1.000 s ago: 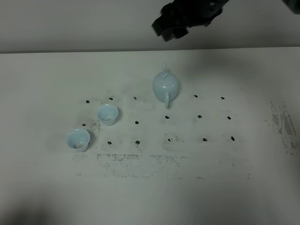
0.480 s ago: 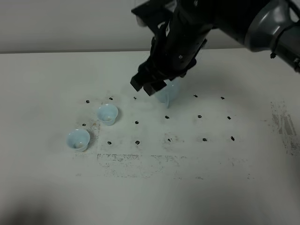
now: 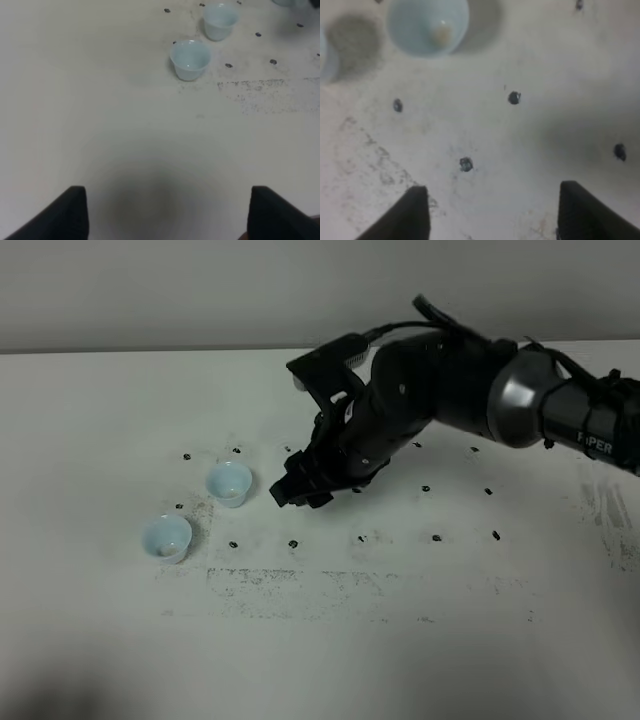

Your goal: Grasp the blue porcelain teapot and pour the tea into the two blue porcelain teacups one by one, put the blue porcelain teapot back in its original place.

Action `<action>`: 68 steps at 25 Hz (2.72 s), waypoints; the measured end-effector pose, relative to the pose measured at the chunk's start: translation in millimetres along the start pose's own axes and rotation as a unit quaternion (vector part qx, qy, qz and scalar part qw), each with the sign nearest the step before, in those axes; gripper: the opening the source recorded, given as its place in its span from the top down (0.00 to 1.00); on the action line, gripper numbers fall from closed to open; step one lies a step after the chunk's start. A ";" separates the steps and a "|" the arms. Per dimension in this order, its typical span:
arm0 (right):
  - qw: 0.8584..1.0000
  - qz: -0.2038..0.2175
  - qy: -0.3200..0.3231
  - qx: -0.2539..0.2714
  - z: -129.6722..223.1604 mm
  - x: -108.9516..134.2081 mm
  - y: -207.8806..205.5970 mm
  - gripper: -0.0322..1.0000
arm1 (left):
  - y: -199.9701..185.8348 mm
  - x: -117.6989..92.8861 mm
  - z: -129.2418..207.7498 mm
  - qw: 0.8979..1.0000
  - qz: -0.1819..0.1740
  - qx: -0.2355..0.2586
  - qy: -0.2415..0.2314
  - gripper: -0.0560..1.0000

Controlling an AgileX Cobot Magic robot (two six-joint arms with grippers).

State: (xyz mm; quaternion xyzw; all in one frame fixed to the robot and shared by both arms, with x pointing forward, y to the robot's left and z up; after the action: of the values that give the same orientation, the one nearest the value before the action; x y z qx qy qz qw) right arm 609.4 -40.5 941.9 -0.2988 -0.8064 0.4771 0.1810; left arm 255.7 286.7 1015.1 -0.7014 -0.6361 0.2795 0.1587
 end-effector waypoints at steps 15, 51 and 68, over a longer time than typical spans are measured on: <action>0.989 0.086 -0.005 -0.122 21.9 -12.7 31.0 0.45 | 0.0 0.0 0.0 1.000 0.000 0.000 0.000 0.35; 0.983 0.113 -0.009 -0.143 28.1 -22.2 61.4 0.45 | 0.0 0.0 0.0 1.000 0.000 0.000 0.000 0.35; 0.988 0.114 -0.018 -0.107 40.7 -37.8 61.1 0.45 | 0.0 0.0 0.0 1.000 0.000 0.000 0.000 0.35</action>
State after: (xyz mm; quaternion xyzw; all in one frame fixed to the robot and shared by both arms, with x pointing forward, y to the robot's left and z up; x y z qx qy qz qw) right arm 633.4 -69.8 868.5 -0.3976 -0.8168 0.4107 0.0779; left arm 255.7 286.7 1015.1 -0.7013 -0.6362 0.2798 0.1584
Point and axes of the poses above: a point on each arm's last joint axis where the gripper is mounted, y pointing out along that axis toward the gripper, x along the wrist's bending axis when the last joint is at zero, z = x × y, the point moved 3 cm from there along y, pointing out along that axis toward the gripper, and after that the axes turned 13 degrees about -y, right-handed, at the moved point
